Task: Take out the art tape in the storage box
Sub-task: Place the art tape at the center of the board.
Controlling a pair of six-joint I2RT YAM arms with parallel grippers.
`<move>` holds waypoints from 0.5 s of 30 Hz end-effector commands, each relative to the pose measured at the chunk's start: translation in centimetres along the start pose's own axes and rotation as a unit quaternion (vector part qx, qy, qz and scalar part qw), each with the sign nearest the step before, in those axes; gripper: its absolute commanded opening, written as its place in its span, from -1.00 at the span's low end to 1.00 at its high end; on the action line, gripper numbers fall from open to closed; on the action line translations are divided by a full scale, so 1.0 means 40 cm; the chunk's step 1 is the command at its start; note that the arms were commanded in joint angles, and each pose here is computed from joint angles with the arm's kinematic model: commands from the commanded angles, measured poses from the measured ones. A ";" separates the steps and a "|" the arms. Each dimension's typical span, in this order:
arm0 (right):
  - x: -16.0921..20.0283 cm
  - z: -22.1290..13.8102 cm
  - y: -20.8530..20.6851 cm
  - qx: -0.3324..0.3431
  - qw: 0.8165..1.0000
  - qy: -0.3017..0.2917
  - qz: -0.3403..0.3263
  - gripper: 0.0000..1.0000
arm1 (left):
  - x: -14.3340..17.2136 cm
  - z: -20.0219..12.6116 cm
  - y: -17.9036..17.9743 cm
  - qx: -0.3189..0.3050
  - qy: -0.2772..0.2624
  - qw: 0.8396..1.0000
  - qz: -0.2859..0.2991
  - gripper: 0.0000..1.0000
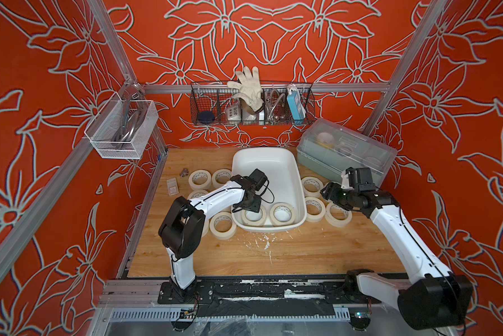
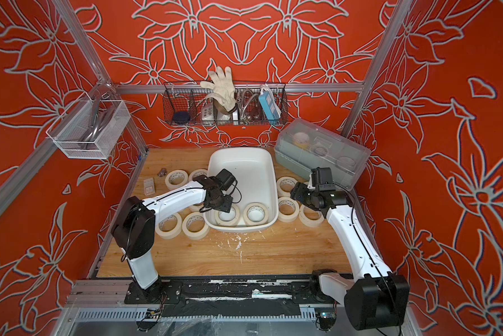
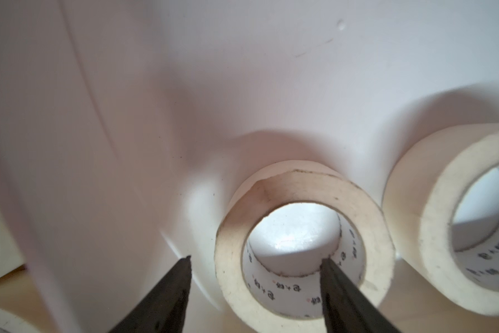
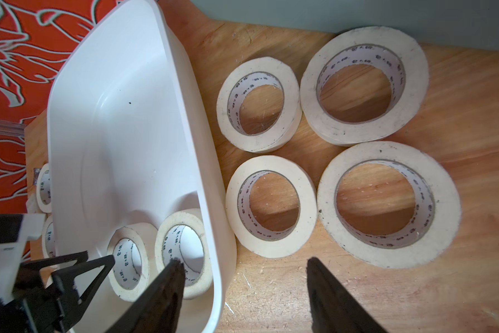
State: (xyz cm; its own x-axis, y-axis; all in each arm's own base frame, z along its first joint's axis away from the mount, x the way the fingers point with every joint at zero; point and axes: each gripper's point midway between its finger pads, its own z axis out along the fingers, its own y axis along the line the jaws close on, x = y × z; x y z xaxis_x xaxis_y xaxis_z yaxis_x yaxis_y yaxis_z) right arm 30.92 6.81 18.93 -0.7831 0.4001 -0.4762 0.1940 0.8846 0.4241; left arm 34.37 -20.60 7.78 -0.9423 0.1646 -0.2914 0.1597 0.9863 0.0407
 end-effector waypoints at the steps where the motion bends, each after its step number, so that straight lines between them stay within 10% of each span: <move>1: -0.013 -0.022 0.027 -0.017 1.000 -0.009 -0.014 0.41 | 0.002 0.029 0.004 -0.015 0.008 1.000 0.013 0.37; 7: -0.006 -0.013 0.039 -0.031 0.999 -0.003 -0.013 0.41 | -0.010 0.087 -0.002 -0.025 0.007 0.999 0.037 0.32; 15: 0.004 -0.011 0.046 -0.038 0.999 0.006 -0.009 0.40 | -0.016 0.111 0.000 -0.032 -0.002 0.999 0.029 -0.28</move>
State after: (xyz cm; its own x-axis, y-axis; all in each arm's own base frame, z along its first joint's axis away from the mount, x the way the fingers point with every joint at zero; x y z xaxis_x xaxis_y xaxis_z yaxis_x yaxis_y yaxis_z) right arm 30.88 7.83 19.20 -0.7950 0.3862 -0.4678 0.1575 0.8761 0.4556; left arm 35.59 -20.40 3.28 -0.9406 0.2309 -0.2489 0.2054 0.9708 0.1244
